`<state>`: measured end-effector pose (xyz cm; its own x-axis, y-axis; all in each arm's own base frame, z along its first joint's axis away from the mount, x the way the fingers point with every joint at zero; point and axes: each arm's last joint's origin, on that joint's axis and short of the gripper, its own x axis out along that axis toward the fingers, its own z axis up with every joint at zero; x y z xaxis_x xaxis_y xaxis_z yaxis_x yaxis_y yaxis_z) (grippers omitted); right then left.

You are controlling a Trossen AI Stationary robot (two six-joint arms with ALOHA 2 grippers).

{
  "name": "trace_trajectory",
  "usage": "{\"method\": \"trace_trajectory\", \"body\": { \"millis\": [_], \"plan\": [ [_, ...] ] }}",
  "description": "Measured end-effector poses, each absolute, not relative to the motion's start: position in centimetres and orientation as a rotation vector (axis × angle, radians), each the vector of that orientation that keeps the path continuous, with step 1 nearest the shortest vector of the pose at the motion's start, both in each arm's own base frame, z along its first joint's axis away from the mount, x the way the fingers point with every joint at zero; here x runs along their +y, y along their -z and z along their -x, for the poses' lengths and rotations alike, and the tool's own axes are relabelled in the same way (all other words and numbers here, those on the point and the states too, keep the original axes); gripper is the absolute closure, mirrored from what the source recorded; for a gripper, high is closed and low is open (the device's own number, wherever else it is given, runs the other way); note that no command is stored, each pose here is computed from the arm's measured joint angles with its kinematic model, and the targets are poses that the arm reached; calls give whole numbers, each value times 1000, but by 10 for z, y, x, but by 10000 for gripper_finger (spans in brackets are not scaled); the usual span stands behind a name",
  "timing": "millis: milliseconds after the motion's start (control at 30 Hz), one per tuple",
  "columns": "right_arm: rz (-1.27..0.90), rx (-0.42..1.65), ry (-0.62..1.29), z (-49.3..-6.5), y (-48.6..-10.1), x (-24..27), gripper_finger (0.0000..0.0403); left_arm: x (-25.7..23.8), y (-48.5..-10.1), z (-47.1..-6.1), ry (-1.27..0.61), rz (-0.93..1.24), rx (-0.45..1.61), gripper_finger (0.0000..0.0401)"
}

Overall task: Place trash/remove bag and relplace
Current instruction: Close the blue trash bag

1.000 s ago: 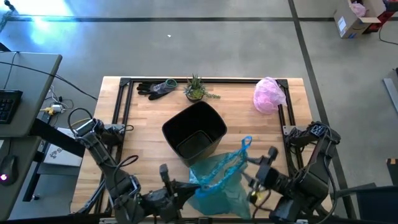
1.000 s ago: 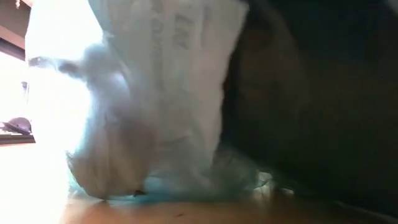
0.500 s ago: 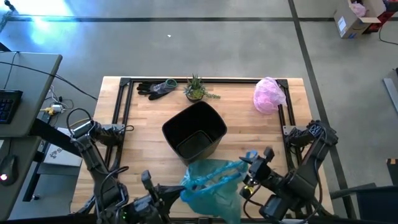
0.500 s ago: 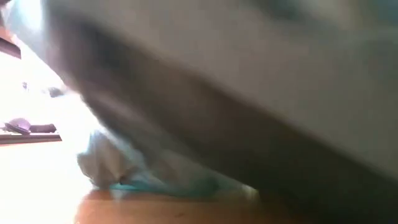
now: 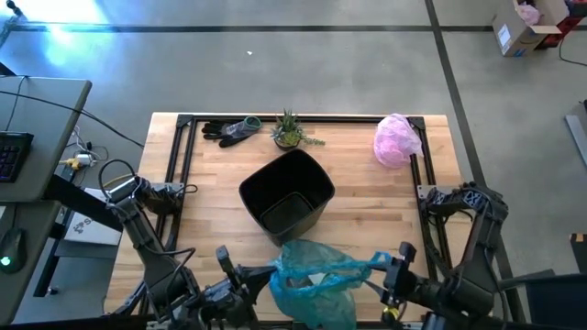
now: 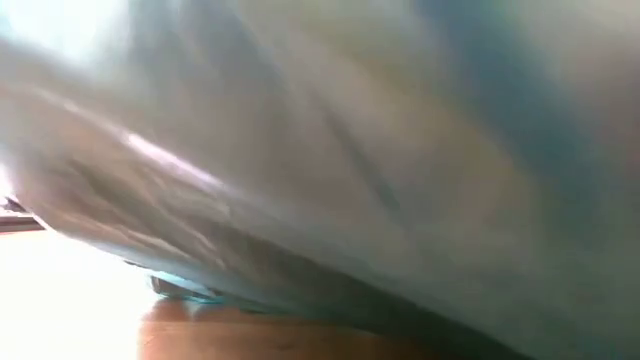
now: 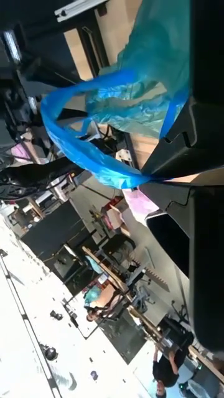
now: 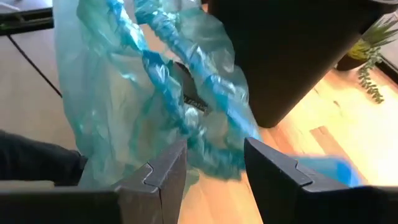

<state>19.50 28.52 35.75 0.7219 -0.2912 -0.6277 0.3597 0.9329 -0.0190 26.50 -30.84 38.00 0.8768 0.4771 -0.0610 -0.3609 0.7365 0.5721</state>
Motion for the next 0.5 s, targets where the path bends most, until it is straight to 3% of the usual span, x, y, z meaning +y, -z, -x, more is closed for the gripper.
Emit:
{"method": "trace_trajectory", "body": {
  "millis": [500],
  "plan": [
    [197,675,389,-208,-358,267,257,-309,-379,-266,-407,-559,212,401]
  ]
}}
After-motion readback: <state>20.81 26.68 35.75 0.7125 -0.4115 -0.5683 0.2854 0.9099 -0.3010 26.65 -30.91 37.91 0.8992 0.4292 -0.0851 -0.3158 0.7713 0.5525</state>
